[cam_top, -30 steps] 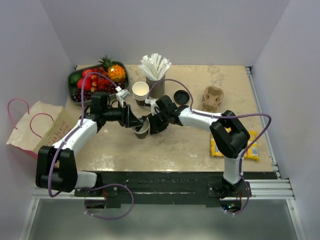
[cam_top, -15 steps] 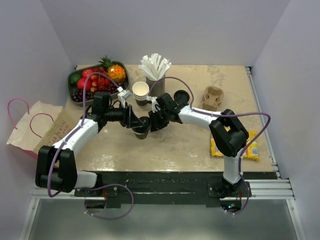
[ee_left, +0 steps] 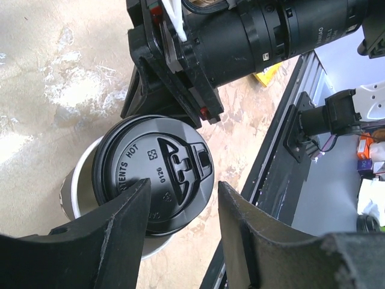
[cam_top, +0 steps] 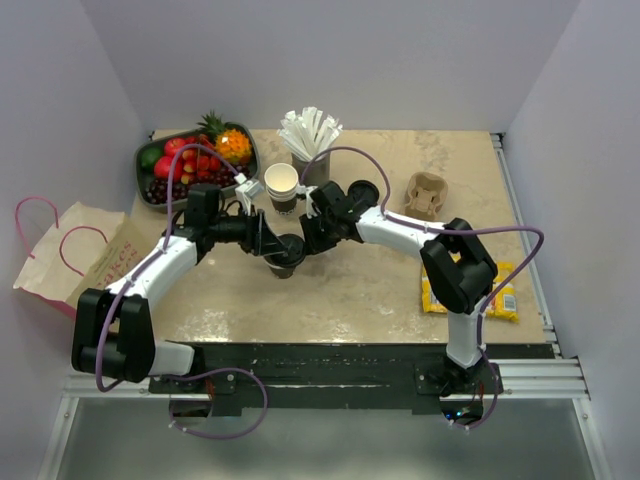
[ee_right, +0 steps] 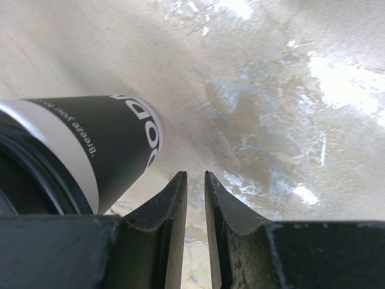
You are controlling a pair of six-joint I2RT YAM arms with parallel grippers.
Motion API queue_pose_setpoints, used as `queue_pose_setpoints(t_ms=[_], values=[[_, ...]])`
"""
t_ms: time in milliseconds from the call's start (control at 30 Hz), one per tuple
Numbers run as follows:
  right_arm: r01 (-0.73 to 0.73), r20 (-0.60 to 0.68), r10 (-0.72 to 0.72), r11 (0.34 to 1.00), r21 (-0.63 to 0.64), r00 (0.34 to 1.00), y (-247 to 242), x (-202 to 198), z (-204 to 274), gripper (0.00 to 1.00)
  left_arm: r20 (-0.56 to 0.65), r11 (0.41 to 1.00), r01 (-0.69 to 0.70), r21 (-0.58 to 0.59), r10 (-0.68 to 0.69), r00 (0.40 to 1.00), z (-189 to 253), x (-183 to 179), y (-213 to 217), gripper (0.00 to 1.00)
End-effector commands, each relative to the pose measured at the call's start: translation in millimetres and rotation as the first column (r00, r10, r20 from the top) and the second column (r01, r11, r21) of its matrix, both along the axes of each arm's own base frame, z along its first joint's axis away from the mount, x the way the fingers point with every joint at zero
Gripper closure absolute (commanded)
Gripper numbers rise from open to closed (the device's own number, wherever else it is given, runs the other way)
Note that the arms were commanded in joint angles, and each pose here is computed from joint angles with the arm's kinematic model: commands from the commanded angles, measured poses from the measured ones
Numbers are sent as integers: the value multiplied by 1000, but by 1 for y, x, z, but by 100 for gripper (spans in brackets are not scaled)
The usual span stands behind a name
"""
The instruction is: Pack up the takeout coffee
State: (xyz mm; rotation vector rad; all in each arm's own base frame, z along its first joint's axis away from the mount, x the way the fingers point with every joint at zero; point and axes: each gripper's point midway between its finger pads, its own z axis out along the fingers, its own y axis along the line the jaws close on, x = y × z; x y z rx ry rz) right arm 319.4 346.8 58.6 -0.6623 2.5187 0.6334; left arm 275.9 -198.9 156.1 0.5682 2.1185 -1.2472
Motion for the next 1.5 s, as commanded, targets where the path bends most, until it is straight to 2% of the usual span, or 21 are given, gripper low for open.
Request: queue_pose_setpoints(t_ms=[0,233,833,1200,1333,1400,1433,1467], values=[[75,45,-75,997,14,996,1,17,26,77,65,1000,16,-2,-16,998,18,9,-3,48],[144,118,-139,989,-42,983,-3,33,37,77,78,1000,21,-3,-21,997,23,9,-3,48],[141,155,-136,990,-20,978,16,33,58,78,68,1000,18,7,-19,997,17,7,-1,48],[184,322,-159,982,-47,933,-4,66,90,79,59,999,12,30,-13,998,10,6,1,48],[144,350,-113,987,-65,930,-27,64,96,85,56,999,12,30,-13,998,10,6,1,48],[49,340,-36,998,-32,940,-28,56,103,85,56,999,11,30,-13,998,10,6,1,48],[-5,311,12,1000,-23,950,-28,46,96,81,53,1000,11,28,-13,998,10,6,1,48],[-121,297,114,993,4,948,-21,33,98,79,55,1000,11,27,-12,998,10,6,1,48]])
